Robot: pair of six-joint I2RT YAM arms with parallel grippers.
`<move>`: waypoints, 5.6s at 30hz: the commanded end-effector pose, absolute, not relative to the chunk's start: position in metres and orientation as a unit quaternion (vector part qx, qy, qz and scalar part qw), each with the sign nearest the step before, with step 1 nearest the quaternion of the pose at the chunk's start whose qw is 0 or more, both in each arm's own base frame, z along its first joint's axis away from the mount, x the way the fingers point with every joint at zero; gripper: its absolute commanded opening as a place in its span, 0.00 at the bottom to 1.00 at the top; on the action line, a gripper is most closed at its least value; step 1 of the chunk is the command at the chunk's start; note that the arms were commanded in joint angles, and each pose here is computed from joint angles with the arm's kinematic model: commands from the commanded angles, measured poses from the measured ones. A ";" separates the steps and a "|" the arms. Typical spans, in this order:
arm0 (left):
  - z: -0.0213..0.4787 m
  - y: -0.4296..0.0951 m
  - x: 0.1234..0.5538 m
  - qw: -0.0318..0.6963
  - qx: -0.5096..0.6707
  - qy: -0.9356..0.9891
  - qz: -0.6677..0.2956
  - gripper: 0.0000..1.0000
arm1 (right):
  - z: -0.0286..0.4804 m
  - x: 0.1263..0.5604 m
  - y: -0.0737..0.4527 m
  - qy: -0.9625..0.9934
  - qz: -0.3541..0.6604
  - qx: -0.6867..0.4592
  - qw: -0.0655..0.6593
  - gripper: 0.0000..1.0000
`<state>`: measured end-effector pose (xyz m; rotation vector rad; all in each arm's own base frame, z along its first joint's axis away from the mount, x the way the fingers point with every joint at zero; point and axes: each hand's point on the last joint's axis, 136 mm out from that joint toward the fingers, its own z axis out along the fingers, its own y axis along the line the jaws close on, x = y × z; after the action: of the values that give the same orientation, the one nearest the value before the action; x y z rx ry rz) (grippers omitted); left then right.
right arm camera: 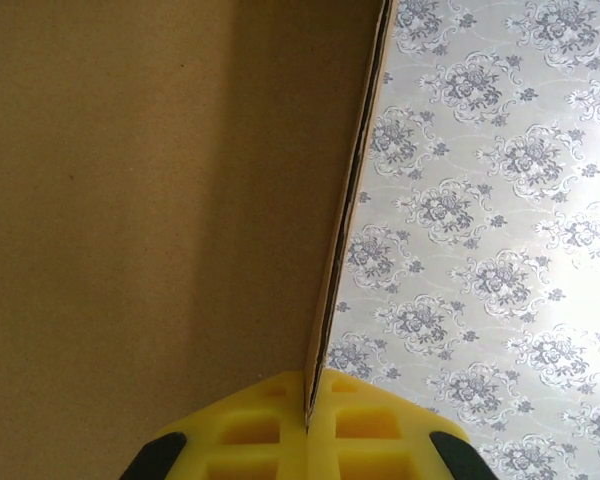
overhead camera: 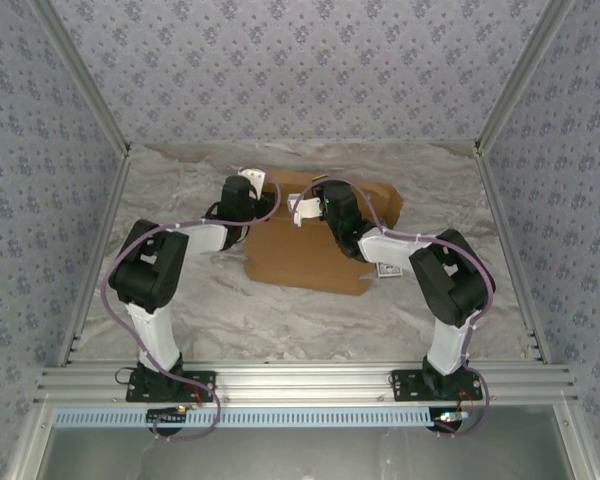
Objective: Fold the paper box
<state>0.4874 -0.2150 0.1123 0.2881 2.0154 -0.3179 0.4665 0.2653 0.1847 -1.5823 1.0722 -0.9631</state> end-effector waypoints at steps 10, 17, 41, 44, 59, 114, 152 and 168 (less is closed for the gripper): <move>0.134 -0.176 0.517 0.563 -0.046 0.824 -0.044 0.23 | 0.150 0.448 0.274 0.441 -0.354 -0.697 0.440 0.00; 0.133 -0.171 0.518 0.558 -0.072 0.827 0.006 0.20 | 0.150 0.446 0.275 0.444 -0.351 -0.697 0.440 0.00; 0.138 -0.202 0.498 0.548 0.123 0.816 -0.137 0.46 | 0.139 0.455 0.255 0.515 -0.300 -0.705 0.385 0.00; 0.135 -0.197 0.495 0.543 0.136 0.819 -0.128 0.48 | 0.150 0.460 0.258 0.518 -0.298 -0.700 0.390 0.00; 0.129 -0.201 0.496 0.544 0.211 0.798 -0.149 0.47 | 0.142 0.459 0.253 0.529 -0.269 -0.710 0.379 0.00; 0.113 -0.172 0.511 0.538 0.098 0.837 0.027 0.41 | 0.133 0.465 0.248 0.599 -0.237 -0.678 0.354 0.00; 0.093 -0.156 0.508 0.482 0.100 0.870 0.016 0.40 | 0.137 0.476 0.250 0.621 -0.232 -0.662 0.350 0.00; 0.092 -0.127 0.512 0.470 -0.017 0.872 0.134 0.31 | 0.130 0.472 0.251 0.629 -0.223 -0.659 0.347 0.00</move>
<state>0.5081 -0.1895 0.1091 0.1447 2.1066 0.0046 0.4919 0.2669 0.1861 -1.5540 1.4937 -0.6287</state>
